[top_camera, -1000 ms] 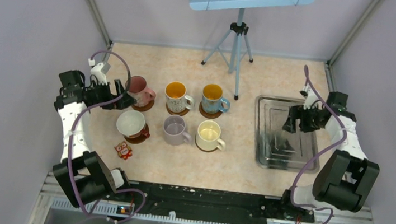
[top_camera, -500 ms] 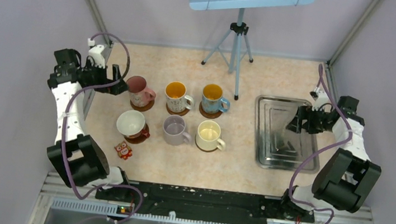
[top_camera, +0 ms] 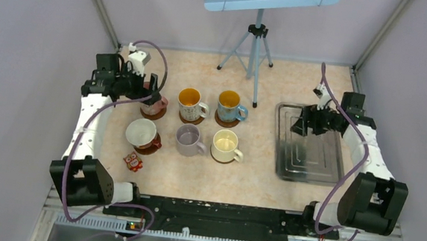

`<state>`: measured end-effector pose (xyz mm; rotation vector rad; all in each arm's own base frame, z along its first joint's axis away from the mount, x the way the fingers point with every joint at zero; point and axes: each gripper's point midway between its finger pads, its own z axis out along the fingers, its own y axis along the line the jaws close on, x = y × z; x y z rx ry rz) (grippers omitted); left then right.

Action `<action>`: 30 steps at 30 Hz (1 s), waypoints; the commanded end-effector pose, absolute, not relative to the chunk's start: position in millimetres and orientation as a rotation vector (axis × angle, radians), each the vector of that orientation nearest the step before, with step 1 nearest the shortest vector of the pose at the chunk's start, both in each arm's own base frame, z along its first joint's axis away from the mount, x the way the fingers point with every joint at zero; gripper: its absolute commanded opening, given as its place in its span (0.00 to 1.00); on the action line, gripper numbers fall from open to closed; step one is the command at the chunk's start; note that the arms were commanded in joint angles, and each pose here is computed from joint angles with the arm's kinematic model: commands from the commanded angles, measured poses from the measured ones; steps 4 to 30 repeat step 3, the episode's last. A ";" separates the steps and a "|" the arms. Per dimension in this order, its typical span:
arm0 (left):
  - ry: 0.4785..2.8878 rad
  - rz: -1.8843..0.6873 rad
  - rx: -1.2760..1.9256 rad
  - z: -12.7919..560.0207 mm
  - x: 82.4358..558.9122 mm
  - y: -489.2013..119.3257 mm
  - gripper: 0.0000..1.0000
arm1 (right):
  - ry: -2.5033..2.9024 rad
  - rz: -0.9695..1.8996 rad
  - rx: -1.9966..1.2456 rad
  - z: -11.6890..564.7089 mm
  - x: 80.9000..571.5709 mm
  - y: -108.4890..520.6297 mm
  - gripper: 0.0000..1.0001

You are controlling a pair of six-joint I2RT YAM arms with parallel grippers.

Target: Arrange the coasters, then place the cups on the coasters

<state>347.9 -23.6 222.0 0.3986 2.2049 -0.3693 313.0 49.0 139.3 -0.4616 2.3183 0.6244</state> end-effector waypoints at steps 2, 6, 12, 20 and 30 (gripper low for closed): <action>2.153 -0.299 0.356 234.5 357.2 -18.4 0.99 | 2.243 0.586 -0.474 160.4 324.9 54.1 0.82; 2.154 -0.294 0.351 234.3 357.3 -17.6 0.99 | 2.242 0.584 -0.476 160.5 325.6 55.1 0.82; 2.154 -0.294 0.351 234.3 357.3 -17.6 0.99 | 2.242 0.584 -0.476 160.5 325.6 55.1 0.82; 2.154 -0.294 0.351 234.3 357.3 -17.6 0.99 | 2.242 0.584 -0.476 160.5 325.6 55.1 0.82; 2.154 -0.294 0.351 234.3 357.3 -17.6 0.99 | 2.242 0.584 -0.476 160.5 325.6 55.1 0.82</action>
